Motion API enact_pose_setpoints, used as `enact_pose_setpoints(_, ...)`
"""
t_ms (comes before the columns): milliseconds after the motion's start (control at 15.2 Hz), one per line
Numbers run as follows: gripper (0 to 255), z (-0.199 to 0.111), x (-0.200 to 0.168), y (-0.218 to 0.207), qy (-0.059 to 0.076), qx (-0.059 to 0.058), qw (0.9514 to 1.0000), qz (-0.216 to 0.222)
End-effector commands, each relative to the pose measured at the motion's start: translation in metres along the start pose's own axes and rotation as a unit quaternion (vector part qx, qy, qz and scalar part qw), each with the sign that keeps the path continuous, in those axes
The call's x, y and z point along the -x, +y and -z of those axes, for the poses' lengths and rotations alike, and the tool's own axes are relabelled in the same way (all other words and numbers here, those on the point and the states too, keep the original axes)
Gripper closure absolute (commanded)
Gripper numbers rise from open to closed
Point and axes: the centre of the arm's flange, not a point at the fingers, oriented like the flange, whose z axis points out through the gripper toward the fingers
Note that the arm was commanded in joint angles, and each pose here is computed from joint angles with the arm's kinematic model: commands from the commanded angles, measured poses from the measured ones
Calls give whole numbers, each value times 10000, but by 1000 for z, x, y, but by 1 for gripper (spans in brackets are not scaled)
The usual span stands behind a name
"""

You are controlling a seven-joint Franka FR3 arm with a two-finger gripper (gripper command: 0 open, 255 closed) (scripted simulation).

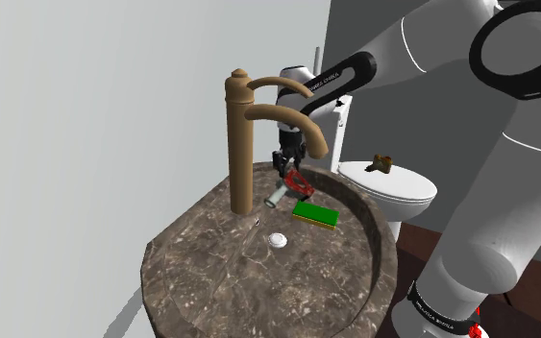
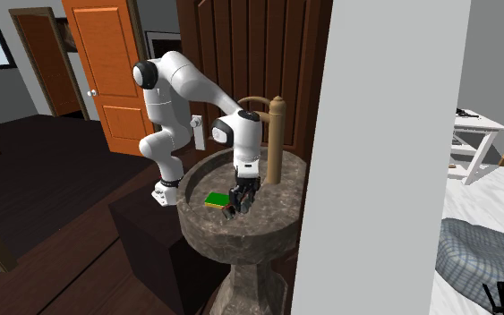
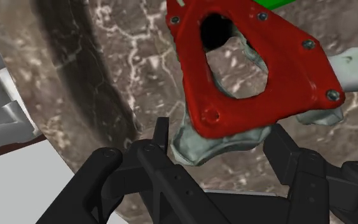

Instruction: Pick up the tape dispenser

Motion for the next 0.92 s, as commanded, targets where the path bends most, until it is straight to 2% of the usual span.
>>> enact_pose_setpoints(0, 255, 10, 0, 1, -1, 0, 10000, 0)
enact_pose_setpoints(726, 255, 68, 2, 3, -1, 0, 10000, 0)
enact_pose_setpoints(858, 255, 69, 2, 3, -1, 0, 10000, 0)
